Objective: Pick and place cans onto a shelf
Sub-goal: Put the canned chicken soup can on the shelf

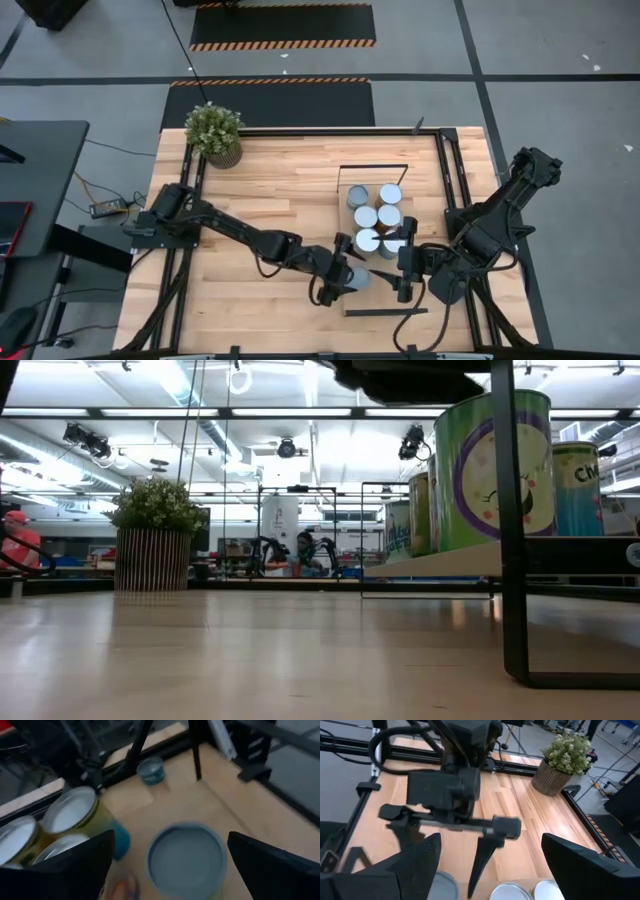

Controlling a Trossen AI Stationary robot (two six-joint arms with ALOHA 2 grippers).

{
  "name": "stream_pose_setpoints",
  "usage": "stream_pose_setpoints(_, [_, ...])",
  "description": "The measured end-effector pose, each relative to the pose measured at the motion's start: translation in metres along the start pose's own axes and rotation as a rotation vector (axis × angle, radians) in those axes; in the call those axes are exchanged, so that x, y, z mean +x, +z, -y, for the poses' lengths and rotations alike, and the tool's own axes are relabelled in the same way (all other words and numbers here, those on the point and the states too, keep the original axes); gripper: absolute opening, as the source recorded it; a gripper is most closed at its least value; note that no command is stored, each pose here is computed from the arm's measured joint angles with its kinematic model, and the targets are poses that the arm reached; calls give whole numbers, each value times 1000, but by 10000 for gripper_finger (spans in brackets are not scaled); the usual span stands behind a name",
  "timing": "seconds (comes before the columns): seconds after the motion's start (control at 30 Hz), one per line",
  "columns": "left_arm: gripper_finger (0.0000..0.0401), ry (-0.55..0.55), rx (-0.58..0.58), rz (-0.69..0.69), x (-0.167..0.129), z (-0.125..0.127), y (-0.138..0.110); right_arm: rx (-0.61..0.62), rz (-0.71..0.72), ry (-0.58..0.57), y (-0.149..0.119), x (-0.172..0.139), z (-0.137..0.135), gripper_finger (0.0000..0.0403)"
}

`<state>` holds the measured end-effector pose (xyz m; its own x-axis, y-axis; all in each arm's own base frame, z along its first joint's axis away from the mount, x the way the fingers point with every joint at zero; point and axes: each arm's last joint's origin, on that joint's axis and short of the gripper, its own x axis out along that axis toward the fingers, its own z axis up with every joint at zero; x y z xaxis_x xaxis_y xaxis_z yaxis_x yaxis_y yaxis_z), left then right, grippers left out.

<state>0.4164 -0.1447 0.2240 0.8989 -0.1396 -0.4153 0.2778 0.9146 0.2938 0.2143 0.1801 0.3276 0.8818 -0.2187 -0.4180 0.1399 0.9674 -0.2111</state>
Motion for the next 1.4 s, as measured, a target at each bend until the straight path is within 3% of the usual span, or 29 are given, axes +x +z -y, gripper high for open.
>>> stream_pose_setpoints(0.2, [393,139,127,-60,-9,16,5,1,10,12,-1,-4,-4,352])
stream_pose_setpoints(0.37, [393,110,177,-69,-10,21,5,3,14,5,0,-4,-4,352])
stream_pose_setpoints(0.57, [393,115,137,-70,-2,8,-2,4,15,-3,0,-4,-3,352])
stream_pose_setpoints(0.73, [393,25,104,-32,7,2,-8,3,17,-4,0,-4,-3,352])
stream_pose_setpoints(1.4, [393,172,112,-50,10,-7,-9,3,26,-7,1,-3,-3,352])
